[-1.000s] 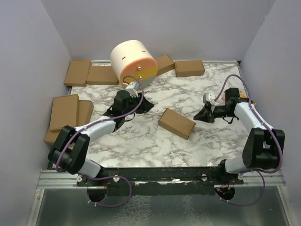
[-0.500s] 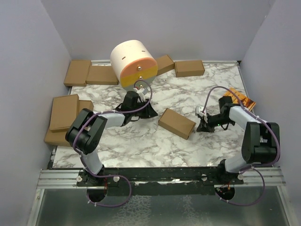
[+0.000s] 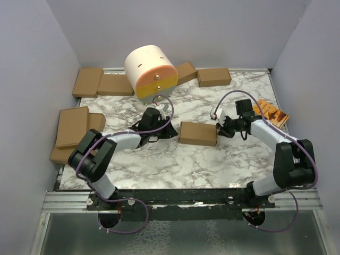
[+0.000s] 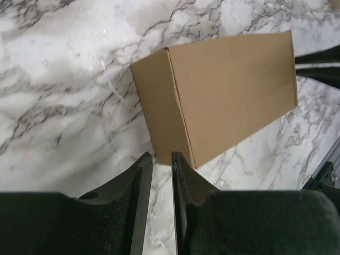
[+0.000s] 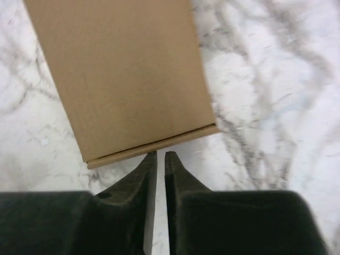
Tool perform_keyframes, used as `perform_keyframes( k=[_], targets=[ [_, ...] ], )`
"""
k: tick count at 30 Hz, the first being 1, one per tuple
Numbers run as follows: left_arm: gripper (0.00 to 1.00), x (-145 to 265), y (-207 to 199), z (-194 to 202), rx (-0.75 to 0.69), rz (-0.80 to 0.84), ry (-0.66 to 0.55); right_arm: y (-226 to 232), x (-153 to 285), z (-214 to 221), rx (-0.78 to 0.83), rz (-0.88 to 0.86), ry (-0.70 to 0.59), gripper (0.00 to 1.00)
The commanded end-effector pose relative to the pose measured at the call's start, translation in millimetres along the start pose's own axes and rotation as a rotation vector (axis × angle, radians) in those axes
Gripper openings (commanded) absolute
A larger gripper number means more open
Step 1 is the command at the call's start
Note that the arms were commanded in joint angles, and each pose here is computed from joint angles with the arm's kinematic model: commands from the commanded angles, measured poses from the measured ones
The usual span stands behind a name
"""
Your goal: Fold the paper box
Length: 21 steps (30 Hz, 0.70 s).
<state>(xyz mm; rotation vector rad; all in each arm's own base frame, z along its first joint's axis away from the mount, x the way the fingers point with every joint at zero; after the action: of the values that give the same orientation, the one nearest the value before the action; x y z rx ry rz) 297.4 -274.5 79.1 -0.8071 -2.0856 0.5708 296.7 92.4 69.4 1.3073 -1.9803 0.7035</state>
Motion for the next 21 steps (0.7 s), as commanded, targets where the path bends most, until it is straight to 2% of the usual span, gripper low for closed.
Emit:
perform_keyframes(
  k=[1,5,7,9,11,12,14,16,18,21],
  targets=[
    [0.26,38,12,-9,-0.048,-0.195,-0.105,-42,36,-35,0.011,0.245,-0.126,0.17],
    [0.34,75,-2,-39,-0.141,-0.206,-0.257,-45,67,-61,0.039,0.286,-0.236,0.32],
    [0.47,95,-15,-60,-0.206,-0.172,-0.342,-44,85,-84,0.078,0.299,-0.315,0.46],
    [0.65,116,-29,-83,-0.257,-0.129,-0.431,-46,109,-109,0.107,0.325,-0.394,0.68],
    [0.87,139,-41,-107,-0.286,-0.105,-0.528,-52,136,-135,0.101,0.369,-0.465,0.94],
    [0.95,151,-47,-119,-0.296,-0.097,-0.573,-61,156,-154,0.057,0.409,-0.498,1.00],
    [0.99,175,-58,-144,-0.301,-0.083,-0.652,-72,185,-182,-0.092,0.406,-0.539,1.00],
    [0.99,198,-76,-167,-0.315,-0.056,-0.695,-72,212,-206,-0.164,0.340,-0.591,1.00],
    [0.99,217,-94,-186,-0.340,-0.044,-0.711,-70,240,-230,-0.213,0.356,-0.670,1.00],
    [0.99,244,-124,-211,-0.401,-0.039,-0.715,-67,284,-255,-0.223,0.472,-0.772,1.00]
  ],
)
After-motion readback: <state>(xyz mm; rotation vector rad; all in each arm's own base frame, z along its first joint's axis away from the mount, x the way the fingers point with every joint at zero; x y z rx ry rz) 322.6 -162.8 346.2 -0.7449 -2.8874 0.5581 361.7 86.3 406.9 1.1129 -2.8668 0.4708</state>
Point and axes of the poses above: each gripper's point midway between its finger pads, its own x axis back along the fingers, its own y axis along the line the jaws close on, z = x × y, the point moved 3 cm from there along x, back along the fingers
